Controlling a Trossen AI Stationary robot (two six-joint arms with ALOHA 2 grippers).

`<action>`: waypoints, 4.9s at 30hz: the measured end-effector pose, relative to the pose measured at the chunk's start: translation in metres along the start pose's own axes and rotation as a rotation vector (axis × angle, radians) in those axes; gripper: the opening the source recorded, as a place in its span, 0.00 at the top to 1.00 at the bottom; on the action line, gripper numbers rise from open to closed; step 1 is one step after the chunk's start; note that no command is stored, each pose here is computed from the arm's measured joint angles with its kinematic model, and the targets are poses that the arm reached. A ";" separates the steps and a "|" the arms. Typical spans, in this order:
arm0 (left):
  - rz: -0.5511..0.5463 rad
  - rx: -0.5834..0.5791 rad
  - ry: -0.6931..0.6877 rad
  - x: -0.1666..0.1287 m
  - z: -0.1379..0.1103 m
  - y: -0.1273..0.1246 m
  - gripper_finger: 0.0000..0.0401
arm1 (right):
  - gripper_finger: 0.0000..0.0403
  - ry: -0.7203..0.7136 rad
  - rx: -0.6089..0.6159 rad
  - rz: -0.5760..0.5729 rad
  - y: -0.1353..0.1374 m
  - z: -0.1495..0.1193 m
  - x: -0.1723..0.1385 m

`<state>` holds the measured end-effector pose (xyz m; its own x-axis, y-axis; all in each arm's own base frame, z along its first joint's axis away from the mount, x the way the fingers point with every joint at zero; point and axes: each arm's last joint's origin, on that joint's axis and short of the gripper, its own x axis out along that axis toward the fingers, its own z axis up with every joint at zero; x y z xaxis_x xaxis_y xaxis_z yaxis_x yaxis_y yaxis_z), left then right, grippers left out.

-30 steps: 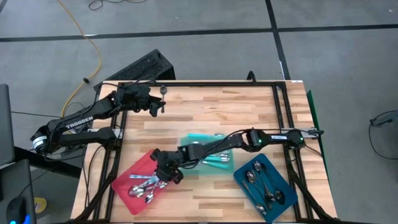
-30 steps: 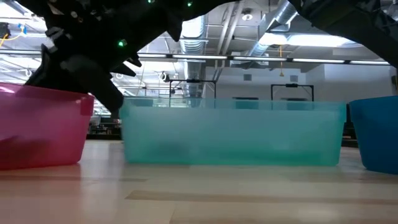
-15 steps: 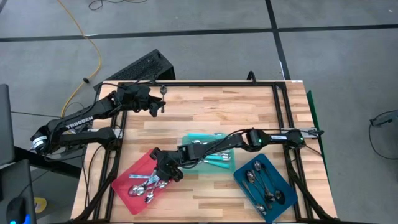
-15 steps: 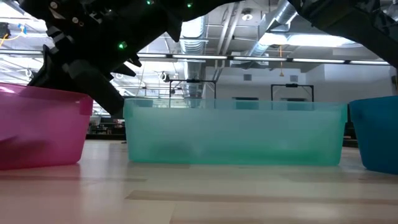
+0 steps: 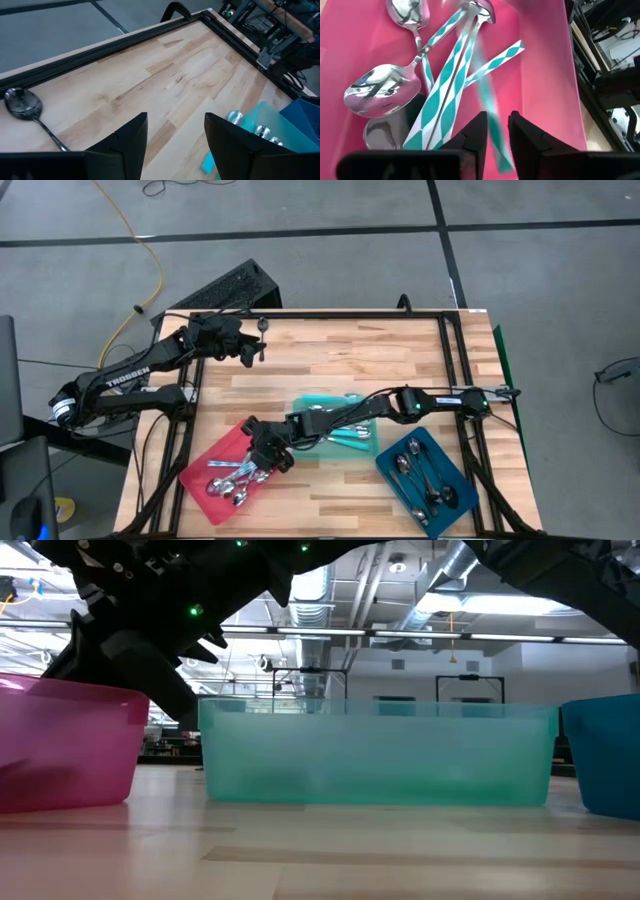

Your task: Sort silverware by color (type)

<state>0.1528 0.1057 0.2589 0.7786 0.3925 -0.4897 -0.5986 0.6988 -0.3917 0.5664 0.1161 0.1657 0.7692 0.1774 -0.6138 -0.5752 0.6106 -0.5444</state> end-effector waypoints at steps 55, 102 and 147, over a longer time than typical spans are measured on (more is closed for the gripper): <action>0.635 -0.263 0.399 0.151 0.001 0.087 0.55 | 0.69 0.324 0.726 -0.409 -0.160 -0.042 -0.314; 0.405 -0.177 0.345 0.138 0.022 0.074 1.00 | 0.70 0.082 0.876 -0.550 -0.165 -0.016 -0.370; 0.255 0.571 -0.326 0.013 0.011 -0.155 1.00 | 0.65 -0.322 1.057 -0.776 -0.033 -0.036 -0.325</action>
<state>0.2582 0.0090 0.3215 0.6973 0.6825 -0.2189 -0.6467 0.7308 0.2185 0.3255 0.0105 0.3625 0.9098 -0.3998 -0.1117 0.4106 0.9064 0.0997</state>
